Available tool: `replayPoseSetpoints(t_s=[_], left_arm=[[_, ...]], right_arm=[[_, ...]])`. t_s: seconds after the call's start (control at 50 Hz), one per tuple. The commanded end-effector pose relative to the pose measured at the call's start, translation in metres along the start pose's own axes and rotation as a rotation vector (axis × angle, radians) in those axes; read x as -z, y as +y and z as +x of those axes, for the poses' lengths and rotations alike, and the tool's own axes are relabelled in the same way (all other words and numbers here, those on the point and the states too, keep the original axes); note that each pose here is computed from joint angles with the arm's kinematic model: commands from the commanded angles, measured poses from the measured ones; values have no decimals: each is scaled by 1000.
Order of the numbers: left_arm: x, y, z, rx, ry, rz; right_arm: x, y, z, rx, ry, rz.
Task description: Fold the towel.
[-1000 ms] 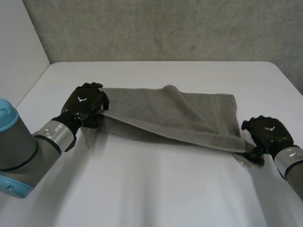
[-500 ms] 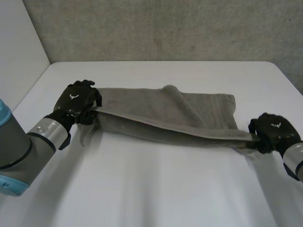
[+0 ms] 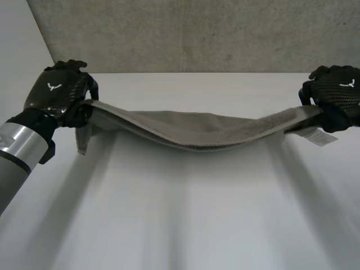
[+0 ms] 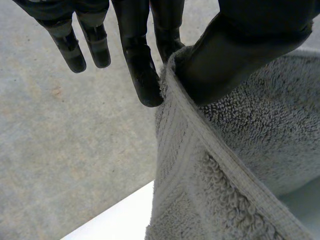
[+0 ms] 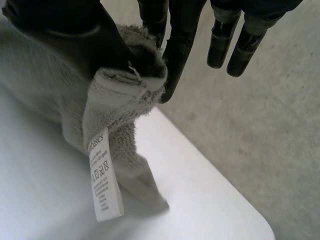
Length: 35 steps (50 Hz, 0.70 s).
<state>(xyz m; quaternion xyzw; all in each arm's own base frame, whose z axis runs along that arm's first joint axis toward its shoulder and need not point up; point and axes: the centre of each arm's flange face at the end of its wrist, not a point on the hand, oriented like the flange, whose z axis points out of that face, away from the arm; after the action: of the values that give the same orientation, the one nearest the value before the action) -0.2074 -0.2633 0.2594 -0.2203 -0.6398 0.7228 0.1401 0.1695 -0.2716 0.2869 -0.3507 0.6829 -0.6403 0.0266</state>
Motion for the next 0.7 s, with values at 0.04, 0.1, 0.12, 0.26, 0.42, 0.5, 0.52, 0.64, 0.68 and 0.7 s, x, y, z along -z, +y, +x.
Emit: replayPoseSetpoints(t_s=[0.04,0.1,0.12,0.26,0.42,0.5,0.52,0.64,0.68,0.7], left_arm=[[-3,42,0,20,2,-118],[-8,71,5,1,23,-202],[-9,81,6,-19,33,-232],[-11,110,8,-148,57,-314],[-8,110,5,-165,20,-329],[-7,113,3,-171,-7,-347],[-6,115,1,-174,-28,-357],[-2,119,-2,-179,-78,-394],[1,120,-4,-182,-100,-404],[1,120,-4,-182,-101,-404]], right_arm=[[-23,48,-15,163,-49,-222],[-37,69,-30,129,-74,-278],[-43,78,-33,102,-64,-290],[-58,98,-31,-83,70,-243],[-54,92,-35,-251,86,-195],[-51,92,-38,-258,68,-194],[-51,92,-38,-258,68,-194],[-49,94,-41,-263,60,-201],[-48,94,-40,-262,65,-200],[-47,92,-38,-259,71,-194]])
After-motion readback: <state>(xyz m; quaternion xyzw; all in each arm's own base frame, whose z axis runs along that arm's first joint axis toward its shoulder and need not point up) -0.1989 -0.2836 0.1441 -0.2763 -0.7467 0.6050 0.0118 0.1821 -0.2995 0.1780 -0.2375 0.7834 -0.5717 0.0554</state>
